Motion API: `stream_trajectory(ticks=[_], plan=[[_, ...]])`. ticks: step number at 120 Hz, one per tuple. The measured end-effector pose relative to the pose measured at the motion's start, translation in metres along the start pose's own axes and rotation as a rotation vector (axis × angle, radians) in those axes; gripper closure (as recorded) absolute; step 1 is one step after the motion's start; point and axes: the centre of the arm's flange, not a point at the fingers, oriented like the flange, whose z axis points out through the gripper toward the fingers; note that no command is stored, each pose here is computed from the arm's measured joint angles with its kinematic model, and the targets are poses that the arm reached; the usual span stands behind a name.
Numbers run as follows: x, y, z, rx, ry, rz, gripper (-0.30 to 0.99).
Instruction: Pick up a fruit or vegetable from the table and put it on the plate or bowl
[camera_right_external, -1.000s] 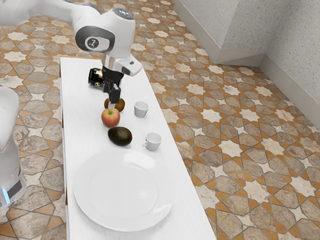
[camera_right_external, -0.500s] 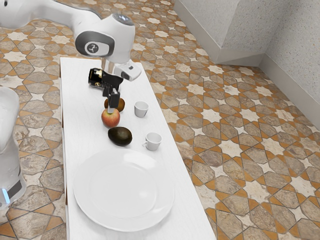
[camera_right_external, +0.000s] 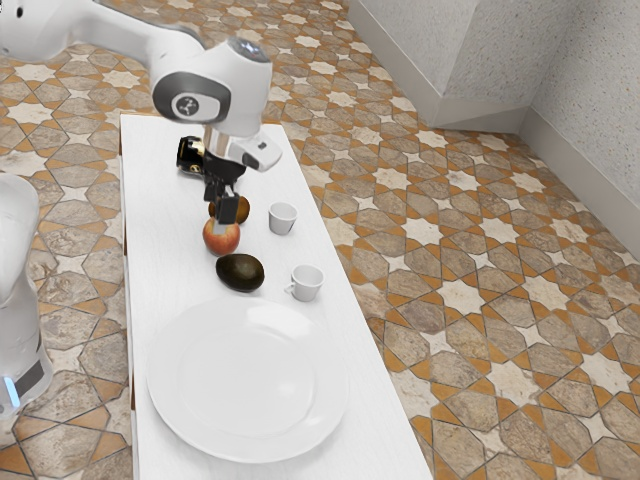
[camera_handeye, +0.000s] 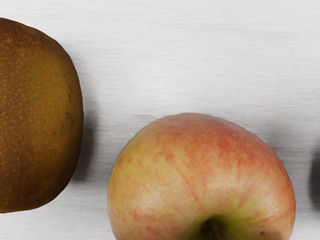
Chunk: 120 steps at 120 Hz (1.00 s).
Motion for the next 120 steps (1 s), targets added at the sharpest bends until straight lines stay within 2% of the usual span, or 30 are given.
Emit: stream_trajectory(ticks=[68,120], plan=[[0.006,0.005,0.022,-0.004,-0.016,0.003,0.00],[0.012,0.006,0.026,-0.004,-0.001,0.004,0.00]])
